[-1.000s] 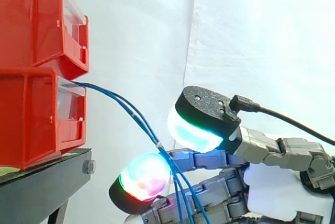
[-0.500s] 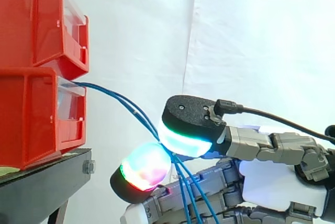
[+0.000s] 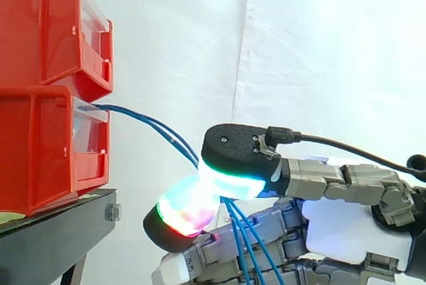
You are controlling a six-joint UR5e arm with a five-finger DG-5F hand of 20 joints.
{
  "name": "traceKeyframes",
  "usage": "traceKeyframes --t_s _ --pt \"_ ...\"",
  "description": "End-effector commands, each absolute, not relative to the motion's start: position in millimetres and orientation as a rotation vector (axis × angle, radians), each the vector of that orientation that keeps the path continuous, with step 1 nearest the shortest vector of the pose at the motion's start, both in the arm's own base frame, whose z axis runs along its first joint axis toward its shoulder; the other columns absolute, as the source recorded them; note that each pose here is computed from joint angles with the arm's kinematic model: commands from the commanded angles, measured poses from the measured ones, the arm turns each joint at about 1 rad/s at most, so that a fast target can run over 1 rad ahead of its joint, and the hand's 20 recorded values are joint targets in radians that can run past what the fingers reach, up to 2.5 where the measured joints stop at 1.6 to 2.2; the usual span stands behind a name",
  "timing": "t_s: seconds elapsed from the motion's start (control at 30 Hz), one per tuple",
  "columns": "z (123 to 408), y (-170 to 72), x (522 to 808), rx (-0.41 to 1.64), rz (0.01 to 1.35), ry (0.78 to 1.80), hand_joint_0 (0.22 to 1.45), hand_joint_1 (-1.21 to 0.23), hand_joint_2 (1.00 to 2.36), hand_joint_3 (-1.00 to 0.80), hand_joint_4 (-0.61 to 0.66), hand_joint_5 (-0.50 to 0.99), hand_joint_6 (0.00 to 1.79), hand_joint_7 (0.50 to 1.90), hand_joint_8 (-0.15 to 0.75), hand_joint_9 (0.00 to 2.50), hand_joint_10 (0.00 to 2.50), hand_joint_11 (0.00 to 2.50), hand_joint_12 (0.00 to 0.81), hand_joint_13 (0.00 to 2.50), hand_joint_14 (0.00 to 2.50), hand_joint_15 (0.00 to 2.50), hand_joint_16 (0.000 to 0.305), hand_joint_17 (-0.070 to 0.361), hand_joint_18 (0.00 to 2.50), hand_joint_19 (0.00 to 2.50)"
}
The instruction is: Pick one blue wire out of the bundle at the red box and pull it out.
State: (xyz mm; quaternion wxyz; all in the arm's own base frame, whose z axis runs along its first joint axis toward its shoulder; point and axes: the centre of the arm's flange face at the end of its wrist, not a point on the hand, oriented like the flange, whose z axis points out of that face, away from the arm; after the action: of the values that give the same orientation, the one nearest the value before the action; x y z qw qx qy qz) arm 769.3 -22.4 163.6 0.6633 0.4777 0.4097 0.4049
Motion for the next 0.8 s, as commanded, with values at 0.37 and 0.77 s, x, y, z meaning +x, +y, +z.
traceKeyframes --t_s 0.37,0.77 --pt "166.9 -26.6 770.9 1.082 0.932 0.917 0.51 -0.57 1.01 -0.36 0.28 -0.19 0.86 0.91 0.403 0.76 0.01 0.39 0.456 0.44 0.00 0.11 0.058 0.130 0.48 0.21" --pt "169.4 -29.7 772.4 1.081 0.931 0.911 0.54 -0.46 1.01 -0.22 0.27 -0.17 0.89 0.96 0.428 0.81 0.01 0.37 0.480 0.46 0.00 0.12 0.062 0.140 0.51 0.21"
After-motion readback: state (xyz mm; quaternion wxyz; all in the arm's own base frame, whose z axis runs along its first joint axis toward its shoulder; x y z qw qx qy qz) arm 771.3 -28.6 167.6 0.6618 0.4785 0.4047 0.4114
